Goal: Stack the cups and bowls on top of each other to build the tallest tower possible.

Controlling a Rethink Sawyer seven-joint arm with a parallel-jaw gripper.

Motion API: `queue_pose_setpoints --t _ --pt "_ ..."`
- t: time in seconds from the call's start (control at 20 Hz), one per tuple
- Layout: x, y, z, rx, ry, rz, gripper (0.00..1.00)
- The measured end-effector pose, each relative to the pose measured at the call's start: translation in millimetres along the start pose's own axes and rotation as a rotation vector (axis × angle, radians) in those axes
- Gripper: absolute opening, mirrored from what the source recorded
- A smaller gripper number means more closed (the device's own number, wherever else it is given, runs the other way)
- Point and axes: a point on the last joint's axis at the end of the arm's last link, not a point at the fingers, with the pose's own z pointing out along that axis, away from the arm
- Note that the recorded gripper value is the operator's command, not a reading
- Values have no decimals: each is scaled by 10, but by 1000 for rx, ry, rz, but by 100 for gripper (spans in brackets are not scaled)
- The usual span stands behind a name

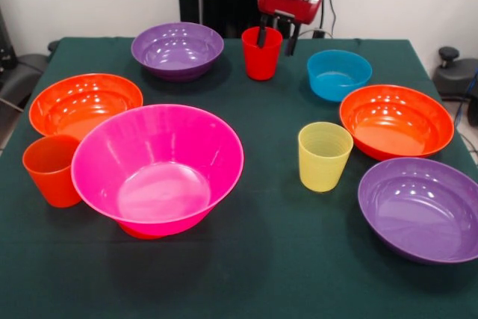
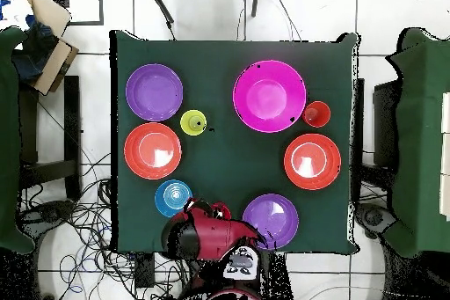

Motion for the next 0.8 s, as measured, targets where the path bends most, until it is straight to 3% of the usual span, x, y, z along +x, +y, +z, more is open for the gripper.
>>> queue_pose_setpoints --t 0.8 --pt "138 206 -55 6 1 -11 100"
